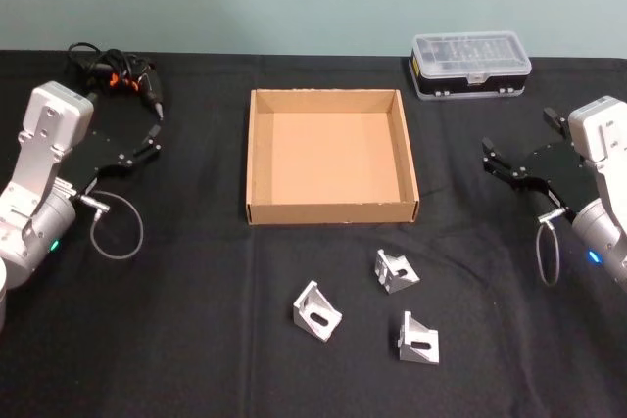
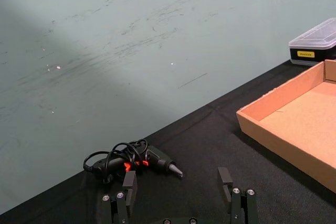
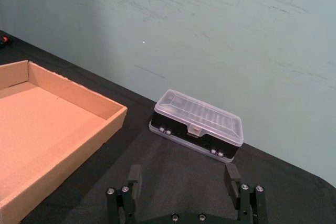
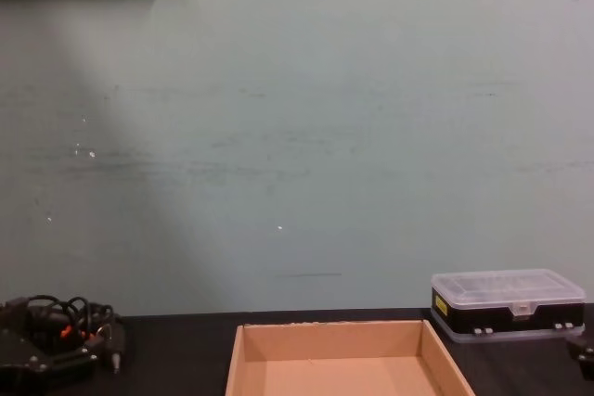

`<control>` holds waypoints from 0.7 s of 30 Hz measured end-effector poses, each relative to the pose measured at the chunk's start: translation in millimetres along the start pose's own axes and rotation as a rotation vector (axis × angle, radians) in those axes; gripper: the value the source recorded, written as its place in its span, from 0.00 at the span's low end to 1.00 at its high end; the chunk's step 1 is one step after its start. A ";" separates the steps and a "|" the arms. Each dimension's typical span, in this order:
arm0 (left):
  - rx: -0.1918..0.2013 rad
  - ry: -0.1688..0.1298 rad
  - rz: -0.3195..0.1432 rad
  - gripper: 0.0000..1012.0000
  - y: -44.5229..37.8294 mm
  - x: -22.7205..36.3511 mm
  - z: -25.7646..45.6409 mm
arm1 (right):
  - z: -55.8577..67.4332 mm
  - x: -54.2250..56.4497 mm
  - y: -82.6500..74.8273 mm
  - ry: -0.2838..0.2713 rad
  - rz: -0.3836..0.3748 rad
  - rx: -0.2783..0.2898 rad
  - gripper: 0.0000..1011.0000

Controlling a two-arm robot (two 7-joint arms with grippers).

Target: Use one hand to pick up the angle iron from the table and place it into the box.

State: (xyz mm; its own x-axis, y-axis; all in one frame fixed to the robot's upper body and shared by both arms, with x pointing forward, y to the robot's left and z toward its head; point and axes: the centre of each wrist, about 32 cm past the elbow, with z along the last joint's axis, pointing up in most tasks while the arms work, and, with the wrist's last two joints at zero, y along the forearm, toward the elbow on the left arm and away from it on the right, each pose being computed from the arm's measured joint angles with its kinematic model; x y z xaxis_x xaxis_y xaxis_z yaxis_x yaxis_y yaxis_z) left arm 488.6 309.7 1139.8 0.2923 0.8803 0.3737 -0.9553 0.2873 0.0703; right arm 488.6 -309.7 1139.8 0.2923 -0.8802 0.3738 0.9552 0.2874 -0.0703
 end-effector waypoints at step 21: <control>0.000 0.000 0.000 0.99 0.0 0.0 0.0 | 0.0 0.0 0.0 0.000 0.000 0.000 0.99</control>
State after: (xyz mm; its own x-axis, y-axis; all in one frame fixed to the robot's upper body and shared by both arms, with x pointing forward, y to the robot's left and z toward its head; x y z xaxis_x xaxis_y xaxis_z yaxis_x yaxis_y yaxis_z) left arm 488.6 309.7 1139.8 0.2922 0.8803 0.3737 -0.9553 0.2873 0.0702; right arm 488.6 -309.7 1139.8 0.2923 -0.8803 0.3737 0.9552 0.2874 -0.0703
